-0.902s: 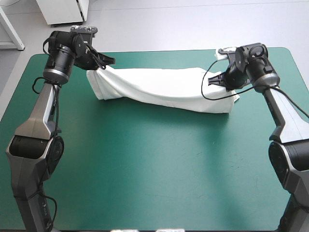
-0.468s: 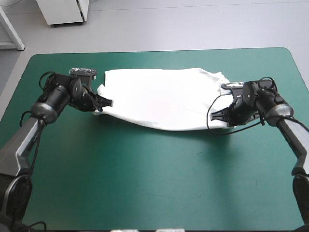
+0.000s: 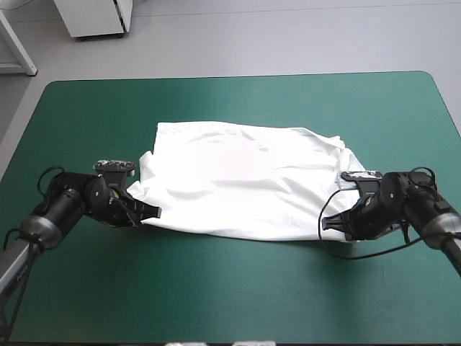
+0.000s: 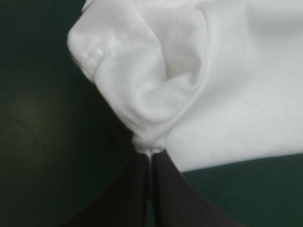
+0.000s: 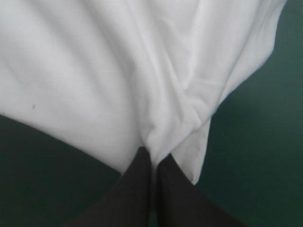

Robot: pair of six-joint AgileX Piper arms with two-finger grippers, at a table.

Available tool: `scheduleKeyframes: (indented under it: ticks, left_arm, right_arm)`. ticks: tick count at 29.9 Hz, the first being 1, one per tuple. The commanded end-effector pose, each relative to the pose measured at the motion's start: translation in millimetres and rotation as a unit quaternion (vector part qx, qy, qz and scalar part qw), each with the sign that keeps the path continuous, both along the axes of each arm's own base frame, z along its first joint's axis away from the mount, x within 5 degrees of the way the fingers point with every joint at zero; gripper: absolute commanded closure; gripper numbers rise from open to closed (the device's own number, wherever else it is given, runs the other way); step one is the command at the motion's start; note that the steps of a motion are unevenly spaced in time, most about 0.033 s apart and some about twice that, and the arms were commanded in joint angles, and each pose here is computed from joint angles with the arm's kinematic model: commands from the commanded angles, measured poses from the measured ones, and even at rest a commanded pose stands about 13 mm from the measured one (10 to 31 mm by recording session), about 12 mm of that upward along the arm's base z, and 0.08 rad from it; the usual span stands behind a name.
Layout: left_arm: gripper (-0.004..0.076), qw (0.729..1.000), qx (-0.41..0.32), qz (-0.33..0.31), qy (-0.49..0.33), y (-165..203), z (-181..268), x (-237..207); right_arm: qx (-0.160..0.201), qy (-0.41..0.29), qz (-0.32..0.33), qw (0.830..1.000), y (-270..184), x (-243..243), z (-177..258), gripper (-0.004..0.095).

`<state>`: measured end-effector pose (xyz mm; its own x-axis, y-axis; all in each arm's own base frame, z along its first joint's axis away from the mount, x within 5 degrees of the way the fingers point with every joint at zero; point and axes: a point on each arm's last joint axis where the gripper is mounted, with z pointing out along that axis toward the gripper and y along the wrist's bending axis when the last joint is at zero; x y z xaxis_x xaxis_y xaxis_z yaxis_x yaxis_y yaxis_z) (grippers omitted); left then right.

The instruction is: Fold the cloth

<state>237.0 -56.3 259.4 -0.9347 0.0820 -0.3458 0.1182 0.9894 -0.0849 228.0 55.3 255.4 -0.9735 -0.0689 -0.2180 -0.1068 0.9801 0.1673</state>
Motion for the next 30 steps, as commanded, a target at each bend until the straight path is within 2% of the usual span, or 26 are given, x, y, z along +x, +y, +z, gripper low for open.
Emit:
scheduleKeyframes:
  ticks: [1,9,12,15,19,21,23,26,30]
  left_arm:
    - [0.0733,0.999,-0.021,0.002,-0.026,1,10,-19]
    - [0.0733,0.999,-0.033,0.008,-0.009,6,-2,-51]
    - [0.0712,0.999,-0.033,0.002,-0.027,5,-1,-48]
    - [0.0613,0.998,-0.037,-0.002,-0.057,4,3,-43]
    - [0.0357,0.998,-0.040,-0.003,-0.058,3,10,-42]
    - [0.0225,0.998,-0.042,-0.006,-0.044,3,17,-43]
    - [0.0150,0.999,-0.040,-0.010,-0.031,2,28,-43]
    - [0.0138,0.998,-0.038,-0.017,-0.042,2,54,-41]
    - [0.0139,0.993,-0.038,-0.022,-0.106,2,100,-35]
  right_arm:
    - [0.012,-0.014,0.003,1.000,-2,-15,12,0.0925]
    - [0.026,-0.009,0.008,1.000,-1,-25,13,0.0923]
    - [0.037,-0.006,0.022,0.999,2,-26,14,0.0853]
    - [0.045,0.002,0.021,0.999,3,-28,14,0.0679]
    - [0.053,0.024,0.023,0.998,4,-32,14,0.0414]
    - [0.053,0.022,0.026,0.998,4,-32,19,0.0352]
    - [0.052,0.005,0.029,0.998,4,-31,30,0.0344]
    - [0.049,-0.045,0.033,0.997,3,-28,59,0.0344]
    - [0.029,-0.099,0.034,0.994,-2,-25,108,0.0345]
